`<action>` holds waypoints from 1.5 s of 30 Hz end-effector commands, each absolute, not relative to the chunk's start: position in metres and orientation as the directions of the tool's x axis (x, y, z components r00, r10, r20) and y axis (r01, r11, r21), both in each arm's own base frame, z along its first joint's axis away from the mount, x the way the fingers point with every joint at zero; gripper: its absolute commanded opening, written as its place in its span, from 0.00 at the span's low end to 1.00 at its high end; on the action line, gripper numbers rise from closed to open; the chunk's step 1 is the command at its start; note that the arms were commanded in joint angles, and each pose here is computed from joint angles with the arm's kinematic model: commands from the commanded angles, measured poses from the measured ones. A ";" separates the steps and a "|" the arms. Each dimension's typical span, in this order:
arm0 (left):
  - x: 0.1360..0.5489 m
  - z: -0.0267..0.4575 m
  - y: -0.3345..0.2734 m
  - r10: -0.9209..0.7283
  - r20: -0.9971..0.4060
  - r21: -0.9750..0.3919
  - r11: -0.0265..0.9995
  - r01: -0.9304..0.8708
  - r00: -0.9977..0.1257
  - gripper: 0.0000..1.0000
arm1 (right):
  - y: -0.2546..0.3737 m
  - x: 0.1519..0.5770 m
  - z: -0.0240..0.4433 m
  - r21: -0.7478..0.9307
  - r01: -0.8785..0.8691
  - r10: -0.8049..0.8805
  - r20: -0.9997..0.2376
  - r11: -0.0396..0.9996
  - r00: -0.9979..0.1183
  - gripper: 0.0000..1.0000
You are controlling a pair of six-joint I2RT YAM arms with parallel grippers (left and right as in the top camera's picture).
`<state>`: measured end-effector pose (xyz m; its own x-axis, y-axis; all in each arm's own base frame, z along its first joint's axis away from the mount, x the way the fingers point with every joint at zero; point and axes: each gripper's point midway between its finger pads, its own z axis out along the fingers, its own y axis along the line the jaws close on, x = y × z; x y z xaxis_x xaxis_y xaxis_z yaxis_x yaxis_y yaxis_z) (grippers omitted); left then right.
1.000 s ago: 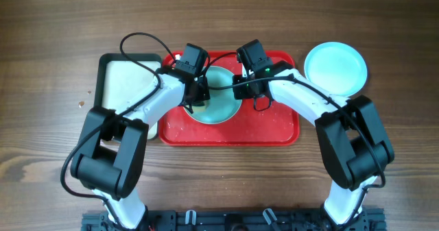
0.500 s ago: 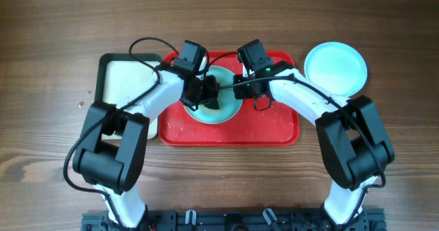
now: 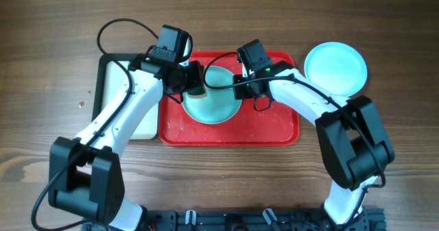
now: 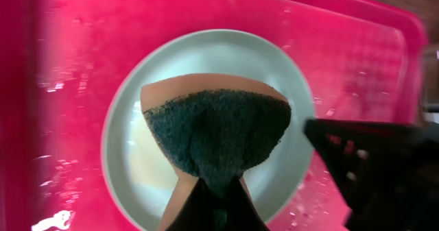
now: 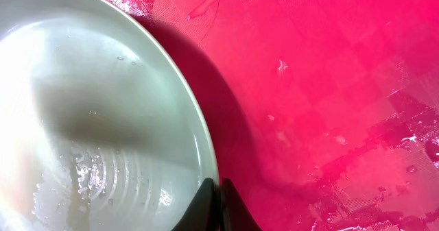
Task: Clean dirty plates on tray and stack at the side
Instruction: 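Keep scrubbing the light-blue plate surface with the left-held sponge, then move the sponge back over the soapy water tray with the left gripper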
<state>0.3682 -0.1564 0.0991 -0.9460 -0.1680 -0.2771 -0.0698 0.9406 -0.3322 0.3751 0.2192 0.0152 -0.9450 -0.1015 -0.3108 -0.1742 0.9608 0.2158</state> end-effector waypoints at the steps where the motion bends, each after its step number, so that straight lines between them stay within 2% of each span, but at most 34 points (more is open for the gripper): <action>1: 0.370 0.082 -0.148 -0.148 -0.279 -0.259 0.963 -0.074 -0.949 0.04 | 0.226 0.375 0.023 0.240 -0.185 -0.102 -0.321 0.953 -0.942 0.04; 11: 0.366 0.021 -0.161 -0.104 -0.185 -0.211 0.975 -0.064 -0.977 0.04 | 0.226 0.375 0.023 0.240 -0.184 -0.101 -0.321 0.953 -0.942 0.04; 16: 0.364 -0.006 -0.149 -0.171 -0.149 -0.137 0.979 -0.151 -0.974 0.04 | 0.226 0.375 0.023 0.240 -0.184 -0.101 -0.321 0.953 -0.942 0.04; 18: 0.362 -0.014 -0.154 -0.189 -0.122 -0.156 0.973 -0.169 -0.974 0.04 | 0.226 0.375 0.023 0.240 -0.185 -0.102 -0.321 0.953 -0.942 0.04; 20: 0.357 -0.016 -0.171 -0.172 -0.079 -0.233 0.961 -0.149 -0.982 0.04 | 0.226 0.375 0.023 0.240 -0.185 -0.101 -0.321 0.953 -0.942 0.04; 25: 0.348 0.000 -0.230 -0.053 -0.045 -0.471 0.882 -0.026 -0.998 0.04 | 0.226 0.375 0.023 0.240 -0.185 -0.101 -0.321 0.953 -0.942 0.04; 28: 0.345 0.010 -0.252 -0.011 -0.055 -0.542 0.840 0.021 -0.998 0.04 | 0.226 0.375 0.023 0.240 -0.185 -0.102 -0.321 0.953 -0.942 0.04; 32: 0.348 0.026 -0.252 -0.012 -0.089 -0.552 0.833 0.040 -0.996 0.04 | 0.226 0.375 0.023 0.240 -0.185 -0.101 -0.321 0.953 -0.942 0.04; 38: 0.372 0.115 -0.229 -0.062 -0.315 -0.571 0.810 0.137 -0.947 0.04 | 0.226 0.375 0.023 0.240 -0.185 -0.102 -0.321 0.953 -0.941 0.04; 42: 0.384 0.152 -0.163 -0.194 -0.412 -0.470 0.882 0.026 -0.891 0.07 | 0.226 0.375 0.023 0.240 -0.185 -0.101 -0.321 0.953 -0.942 0.04; 45: 0.380 0.147 -0.104 -0.283 -0.395 -0.357 0.924 -0.138 -0.874 0.07 | 0.226 0.375 0.023 0.240 -0.185 -0.101 -0.322 0.953 -0.941 0.04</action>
<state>0.3726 -0.1726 0.1491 -0.9163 -0.1883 -0.3533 0.0195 0.8604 -0.5093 0.3745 0.2203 0.0154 -0.9456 -0.1021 -0.3089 -0.1760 0.9591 0.2218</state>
